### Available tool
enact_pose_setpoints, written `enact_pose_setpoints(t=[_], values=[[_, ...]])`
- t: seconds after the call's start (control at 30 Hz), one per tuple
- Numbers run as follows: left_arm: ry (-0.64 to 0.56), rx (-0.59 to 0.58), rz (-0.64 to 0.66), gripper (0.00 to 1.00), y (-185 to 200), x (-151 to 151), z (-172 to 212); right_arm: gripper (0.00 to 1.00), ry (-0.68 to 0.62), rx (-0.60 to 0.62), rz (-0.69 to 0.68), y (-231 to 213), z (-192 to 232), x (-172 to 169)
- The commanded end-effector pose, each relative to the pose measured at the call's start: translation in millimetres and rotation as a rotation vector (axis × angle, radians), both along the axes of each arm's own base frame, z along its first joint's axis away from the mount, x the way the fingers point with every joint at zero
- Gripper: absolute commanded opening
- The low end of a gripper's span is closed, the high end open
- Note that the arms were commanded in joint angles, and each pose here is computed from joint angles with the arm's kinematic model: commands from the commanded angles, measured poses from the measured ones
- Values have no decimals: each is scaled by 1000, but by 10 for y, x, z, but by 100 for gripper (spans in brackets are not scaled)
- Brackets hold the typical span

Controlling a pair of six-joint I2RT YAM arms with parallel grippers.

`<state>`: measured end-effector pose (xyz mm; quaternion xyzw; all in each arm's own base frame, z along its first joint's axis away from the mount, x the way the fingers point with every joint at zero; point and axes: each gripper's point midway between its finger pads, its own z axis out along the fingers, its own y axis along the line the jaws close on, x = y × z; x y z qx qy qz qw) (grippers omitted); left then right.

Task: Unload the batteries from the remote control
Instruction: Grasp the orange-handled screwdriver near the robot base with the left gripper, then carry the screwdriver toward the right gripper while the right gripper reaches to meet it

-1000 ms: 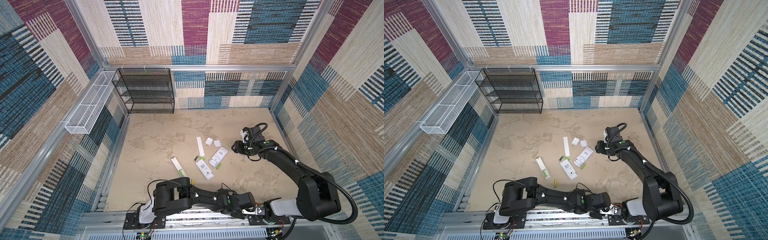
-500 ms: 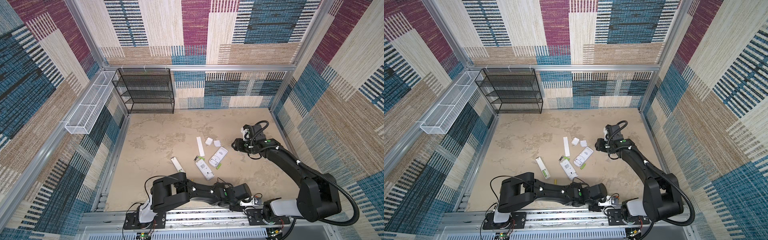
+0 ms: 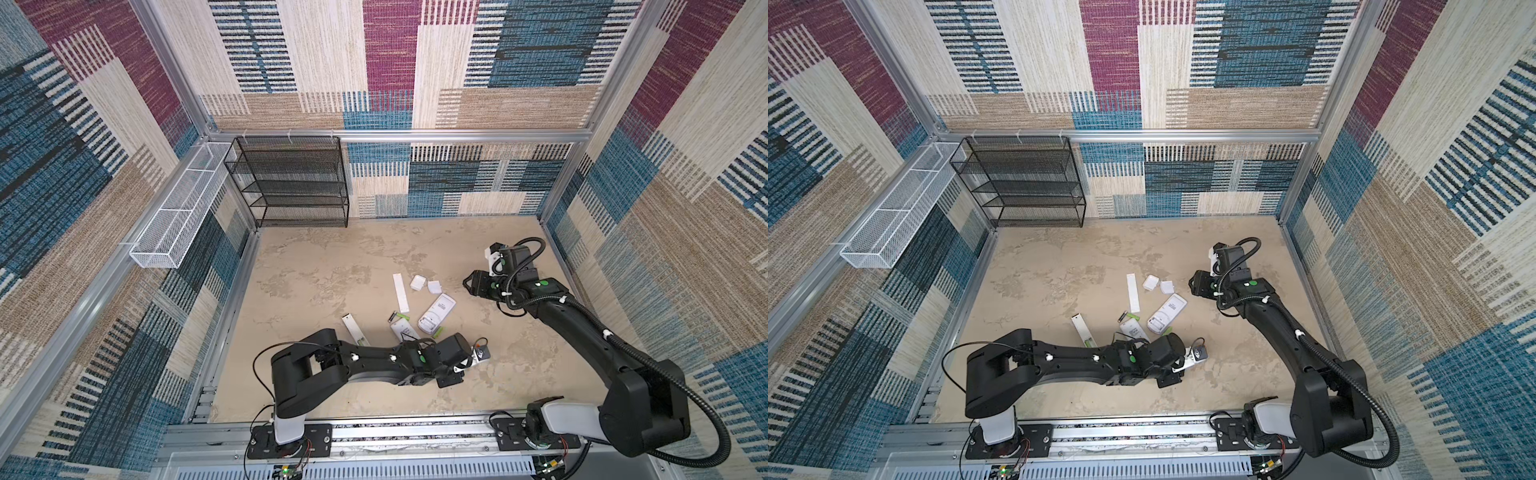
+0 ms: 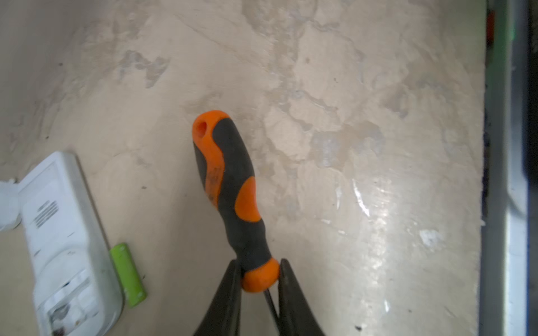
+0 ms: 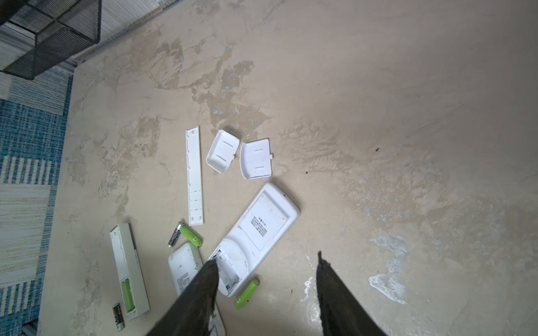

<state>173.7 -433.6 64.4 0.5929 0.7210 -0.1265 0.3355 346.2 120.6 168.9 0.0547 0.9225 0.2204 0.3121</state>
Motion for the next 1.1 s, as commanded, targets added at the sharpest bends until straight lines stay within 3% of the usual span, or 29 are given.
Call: enact_pose_setpoints(t=[0.0,0.23,0.47,0.7,0.93,1.07], values=[[69,-153,98,0,51,98,327,57,-102,85,-11,73,326,90],[94,-389,237,0,489,371,995,57,-222,286,69,329,827,45],[86,-542,277,0,821,549,1565,59,-166,529,239,725,924,-121],[113,-547,337,0,956,726,1662,62,-167,572,370,1037,1020,-317],[114,-559,334,0,935,788,1701,63,-74,590,423,1277,836,-427],[105,-529,339,0,940,822,1664,55,-27,603,460,1407,782,-450]])
